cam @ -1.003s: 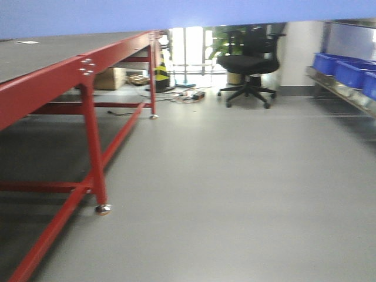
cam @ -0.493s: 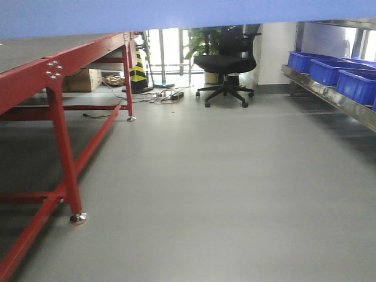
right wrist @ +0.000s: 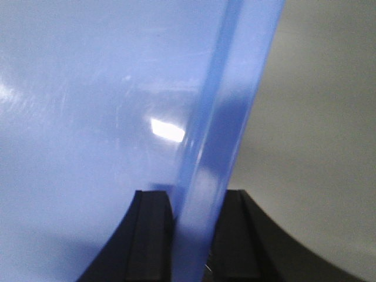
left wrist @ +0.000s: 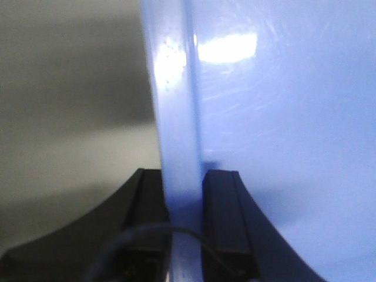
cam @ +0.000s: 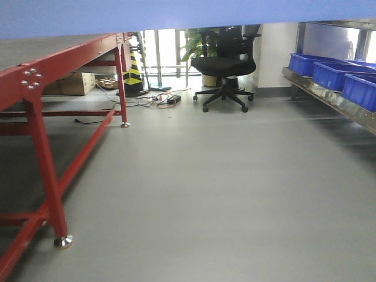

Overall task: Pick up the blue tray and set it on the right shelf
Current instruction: 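Hold the tray raised with both grippers while driving past the red table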

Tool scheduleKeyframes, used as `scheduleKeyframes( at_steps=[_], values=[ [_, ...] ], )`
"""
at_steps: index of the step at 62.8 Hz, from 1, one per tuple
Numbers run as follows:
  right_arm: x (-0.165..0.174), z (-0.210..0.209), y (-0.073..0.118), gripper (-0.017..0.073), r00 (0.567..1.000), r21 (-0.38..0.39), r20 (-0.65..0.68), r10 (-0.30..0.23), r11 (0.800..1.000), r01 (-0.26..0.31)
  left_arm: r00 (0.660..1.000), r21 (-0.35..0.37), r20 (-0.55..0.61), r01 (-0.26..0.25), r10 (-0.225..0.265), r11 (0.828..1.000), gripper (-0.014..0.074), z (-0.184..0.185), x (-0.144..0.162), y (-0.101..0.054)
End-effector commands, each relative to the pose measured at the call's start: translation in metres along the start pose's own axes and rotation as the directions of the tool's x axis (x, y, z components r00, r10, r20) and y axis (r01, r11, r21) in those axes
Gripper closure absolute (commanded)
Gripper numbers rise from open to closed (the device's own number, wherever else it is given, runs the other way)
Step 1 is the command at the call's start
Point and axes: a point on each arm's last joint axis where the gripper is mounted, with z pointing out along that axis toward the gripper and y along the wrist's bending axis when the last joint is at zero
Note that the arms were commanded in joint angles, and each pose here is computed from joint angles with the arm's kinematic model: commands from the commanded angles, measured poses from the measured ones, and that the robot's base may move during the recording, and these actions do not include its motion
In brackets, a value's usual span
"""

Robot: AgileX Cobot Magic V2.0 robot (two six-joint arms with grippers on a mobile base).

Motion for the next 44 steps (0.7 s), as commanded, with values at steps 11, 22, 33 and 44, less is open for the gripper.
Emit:
scheduleKeyframes(
  at_steps=[11, 22, 33, 44],
  values=[
    [-0.0121, -0.0171, 0.0029, 0.0504, 0.990, -0.035, 0.137, -0.039, 0.998, 0.044, 0.997, 0.038, 0.062, -0.047, 0.044, 0.998, 0.0641, -0.0162, -0.0006, -0.0057],
    [-0.0121, -0.0171, 0.0029, 0.0504, 0.990, -0.035, 0.137, -0.039, 0.998, 0.044, 0.997, 0.038, 0.058, -0.046, 0.044, 0.998, 0.0641, -0.0150, -0.0010, -0.0059],
    [-0.0121, -0.0171, 0.0029, 0.0504, 0.990, -0.035, 0.137, -0.039, 0.998, 0.044, 0.998, 0.037, 0.055, -0.045, 0.043, 0.998, 0.0641, -0.0137, -0.0015, -0.0060],
    [-0.0121, -0.0171, 0.0029, 0.0504, 0.990, -0.035, 0.137, -0.039, 0.998, 0.044, 0.998, 0.042, 0.053, -0.044, 0.042, 0.998, 0.0641, -0.0135, -0.0015, -0.0064]
  ],
)
